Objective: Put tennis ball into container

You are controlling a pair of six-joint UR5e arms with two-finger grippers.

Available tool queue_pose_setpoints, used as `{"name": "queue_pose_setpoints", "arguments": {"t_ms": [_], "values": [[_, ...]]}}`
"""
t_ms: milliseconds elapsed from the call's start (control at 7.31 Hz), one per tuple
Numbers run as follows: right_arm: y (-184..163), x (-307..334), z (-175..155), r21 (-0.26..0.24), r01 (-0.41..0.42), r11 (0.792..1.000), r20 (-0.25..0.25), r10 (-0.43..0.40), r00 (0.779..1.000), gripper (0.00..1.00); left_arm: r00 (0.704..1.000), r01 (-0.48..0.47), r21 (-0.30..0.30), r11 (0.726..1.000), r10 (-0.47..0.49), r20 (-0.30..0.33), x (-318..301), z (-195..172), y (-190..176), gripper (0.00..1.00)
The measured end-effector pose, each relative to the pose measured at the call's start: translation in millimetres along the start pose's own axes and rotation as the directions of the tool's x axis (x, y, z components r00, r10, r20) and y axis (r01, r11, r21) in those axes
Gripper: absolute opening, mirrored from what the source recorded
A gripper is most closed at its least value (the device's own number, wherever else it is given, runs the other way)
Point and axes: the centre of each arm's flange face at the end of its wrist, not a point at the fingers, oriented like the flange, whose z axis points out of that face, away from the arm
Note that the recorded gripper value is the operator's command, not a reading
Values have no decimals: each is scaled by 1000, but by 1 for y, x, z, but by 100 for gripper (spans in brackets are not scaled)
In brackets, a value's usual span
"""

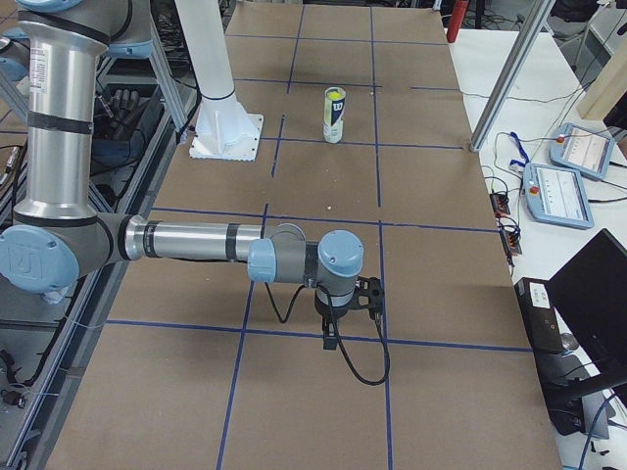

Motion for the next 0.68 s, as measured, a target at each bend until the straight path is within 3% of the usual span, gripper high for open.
{"name": "queue_pose_setpoints", "arguments": {"t_ms": [684], "values": [[1, 0, 1, -1, -1, 1000, 0, 1, 1000, 100, 1000, -6, 8, 1000, 6, 2, 3, -4, -1, 100]]}}
